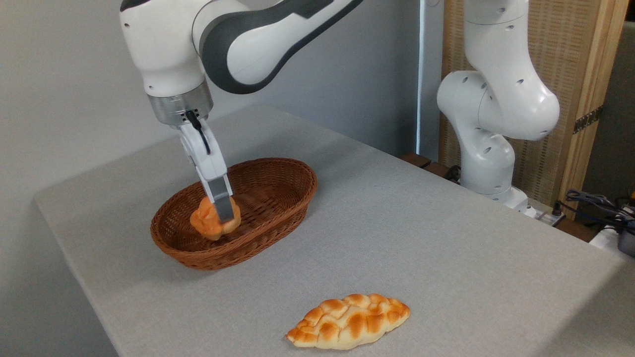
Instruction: Put bread into the basket
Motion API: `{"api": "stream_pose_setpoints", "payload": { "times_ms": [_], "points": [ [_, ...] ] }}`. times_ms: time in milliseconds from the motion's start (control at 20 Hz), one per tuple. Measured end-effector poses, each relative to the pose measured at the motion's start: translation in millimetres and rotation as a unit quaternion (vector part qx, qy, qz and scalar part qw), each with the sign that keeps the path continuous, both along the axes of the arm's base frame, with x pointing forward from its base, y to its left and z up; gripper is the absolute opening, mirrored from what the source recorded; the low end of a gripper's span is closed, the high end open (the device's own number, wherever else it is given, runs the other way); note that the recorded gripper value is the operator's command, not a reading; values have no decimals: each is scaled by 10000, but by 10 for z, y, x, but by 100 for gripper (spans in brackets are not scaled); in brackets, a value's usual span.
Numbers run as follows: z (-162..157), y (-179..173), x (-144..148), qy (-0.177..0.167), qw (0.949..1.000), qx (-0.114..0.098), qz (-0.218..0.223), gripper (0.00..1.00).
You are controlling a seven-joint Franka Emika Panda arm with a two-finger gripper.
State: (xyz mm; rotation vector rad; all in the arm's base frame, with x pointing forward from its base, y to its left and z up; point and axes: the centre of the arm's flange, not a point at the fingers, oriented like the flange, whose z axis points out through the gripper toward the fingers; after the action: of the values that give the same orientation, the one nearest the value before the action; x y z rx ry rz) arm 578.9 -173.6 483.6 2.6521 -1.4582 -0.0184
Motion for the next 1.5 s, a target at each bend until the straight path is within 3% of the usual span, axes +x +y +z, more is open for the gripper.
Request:
{"api": "stream_pose_setpoints", "payload": {
  "times_ms": [400, 850, 1000, 1200, 1350, 1500],
  "points": [
    [114, -136, -37, -110, 9999, -39, -88, 100],
    [955, 393, -100, -856, 9954, -12, 438, 100],
    [1120, 711, -118, -805, 9937, 49, 774, 100],
    [1343, 1107, -183, -481, 9931, 235, 1045, 100],
    [1449, 1187, -240, -347, 9928, 435, 1058, 100],
    [1523, 1198, -261, -378, 9925, 483, 1059, 100]
  ]
}}
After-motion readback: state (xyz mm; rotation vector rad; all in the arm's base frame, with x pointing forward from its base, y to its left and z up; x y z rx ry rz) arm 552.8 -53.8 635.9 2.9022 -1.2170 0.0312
